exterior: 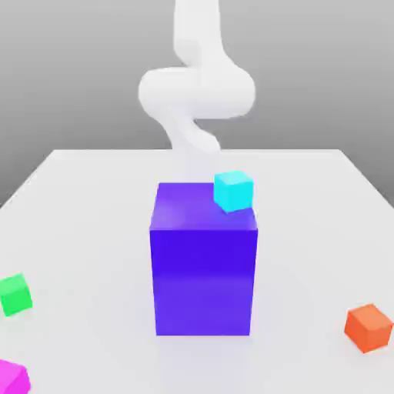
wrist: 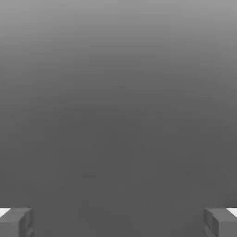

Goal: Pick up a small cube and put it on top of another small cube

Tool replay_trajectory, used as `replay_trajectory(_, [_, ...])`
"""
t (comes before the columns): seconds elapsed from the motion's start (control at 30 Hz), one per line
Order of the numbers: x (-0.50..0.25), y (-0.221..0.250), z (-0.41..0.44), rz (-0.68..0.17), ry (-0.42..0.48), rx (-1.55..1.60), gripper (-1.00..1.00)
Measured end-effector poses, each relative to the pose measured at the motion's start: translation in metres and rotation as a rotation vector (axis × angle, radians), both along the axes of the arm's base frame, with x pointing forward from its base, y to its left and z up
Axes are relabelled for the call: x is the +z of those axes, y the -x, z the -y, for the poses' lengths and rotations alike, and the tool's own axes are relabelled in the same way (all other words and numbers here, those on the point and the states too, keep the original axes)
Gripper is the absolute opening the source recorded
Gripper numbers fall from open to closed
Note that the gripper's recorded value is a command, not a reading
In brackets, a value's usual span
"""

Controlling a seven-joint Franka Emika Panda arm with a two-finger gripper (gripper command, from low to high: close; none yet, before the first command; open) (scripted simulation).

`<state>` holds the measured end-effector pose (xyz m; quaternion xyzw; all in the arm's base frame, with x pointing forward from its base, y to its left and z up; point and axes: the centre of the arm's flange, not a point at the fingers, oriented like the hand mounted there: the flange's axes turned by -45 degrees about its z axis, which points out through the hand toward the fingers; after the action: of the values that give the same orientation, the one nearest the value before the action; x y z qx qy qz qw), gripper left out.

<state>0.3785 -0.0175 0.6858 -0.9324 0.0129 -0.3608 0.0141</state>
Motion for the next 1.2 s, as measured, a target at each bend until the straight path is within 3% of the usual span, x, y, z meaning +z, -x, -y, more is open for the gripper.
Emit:
replay_trajectory(0.27, [-0.1,-0.088,0.06,-0.19,-0.072,-0.03,0.0])
replay_trajectory(0.53, [-0.22,-0.14,0.124,-0.367,-0.116,-0.091,0.0])
replay_trajectory(0.8, [-0.35,-0.152,0.191,-0.538,-0.126,-0.173,0.0])
replay_trajectory(1.07, [-0.475,-0.126,0.255,-0.71,-0.094,-0.258,0.0])
replay_trajectory(1.2, [-0.538,-0.12,0.265,-0.734,-0.085,-0.269,0.0])
